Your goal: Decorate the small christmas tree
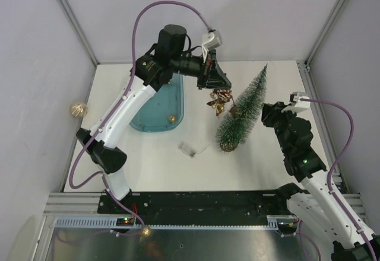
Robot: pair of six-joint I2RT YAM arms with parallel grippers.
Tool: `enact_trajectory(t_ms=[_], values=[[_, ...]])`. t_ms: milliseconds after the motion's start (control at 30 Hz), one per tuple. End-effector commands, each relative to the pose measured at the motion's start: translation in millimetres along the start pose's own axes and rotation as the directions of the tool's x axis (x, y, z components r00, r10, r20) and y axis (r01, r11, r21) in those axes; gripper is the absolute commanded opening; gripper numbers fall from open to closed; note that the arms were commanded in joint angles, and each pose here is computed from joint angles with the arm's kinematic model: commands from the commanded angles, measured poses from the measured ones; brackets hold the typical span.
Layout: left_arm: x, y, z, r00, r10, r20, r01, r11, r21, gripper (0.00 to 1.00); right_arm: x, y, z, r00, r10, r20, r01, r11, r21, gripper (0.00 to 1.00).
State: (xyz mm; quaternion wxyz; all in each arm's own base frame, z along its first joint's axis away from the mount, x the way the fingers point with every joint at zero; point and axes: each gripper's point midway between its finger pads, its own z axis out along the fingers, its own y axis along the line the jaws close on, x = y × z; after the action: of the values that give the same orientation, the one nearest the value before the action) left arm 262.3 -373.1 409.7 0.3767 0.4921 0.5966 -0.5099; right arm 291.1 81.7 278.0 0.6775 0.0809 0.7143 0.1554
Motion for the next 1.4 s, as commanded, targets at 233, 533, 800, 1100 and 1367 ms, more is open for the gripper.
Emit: enact_trajectory(t_ms=[233, 533, 800, 1100, 1367], values=[[-49.5, -80.2, 15.7, 0.999, -0.011, 0.048, -0.004, 0.954, 0.301, 0.09, -5.3, 8.4, 0.7, 1.000, 0.021, 0.011, -0.021, 0.999, -0.026, 0.28], [-46.5, -112.0, 26.6, 0.999, -0.040, 0.010, 0.032, 0.908, 0.418, 0.11, -1.3, 11.6, 2.4, 1.000, 0.012, -0.001, -0.012, 0.999, -0.036, 0.28], [-22.8, -59.0, 77.1, 1.000, -0.012, -0.002, 0.013, 0.983, 0.185, 0.13, 0.2, 16.1, 1.3, 1.000, 0.012, -0.003, -0.012, 0.999, -0.046, 0.28], [-9.9, -13.2, 112.5, 0.997, 0.081, -0.014, -0.081, 0.997, -0.011, 0.20, 6.9, 18.5, -1.6, 1.000, 0.007, -0.005, -0.007, 0.998, -0.060, 0.28], [4.8, 30.2, 102.7, 0.990, 0.117, -0.073, -0.132, 0.960, -0.247, 0.20, 0.9, 13.5, -7.5, 1.000, -0.026, 0.017, 0.026, 0.998, -0.049, 0.30]])
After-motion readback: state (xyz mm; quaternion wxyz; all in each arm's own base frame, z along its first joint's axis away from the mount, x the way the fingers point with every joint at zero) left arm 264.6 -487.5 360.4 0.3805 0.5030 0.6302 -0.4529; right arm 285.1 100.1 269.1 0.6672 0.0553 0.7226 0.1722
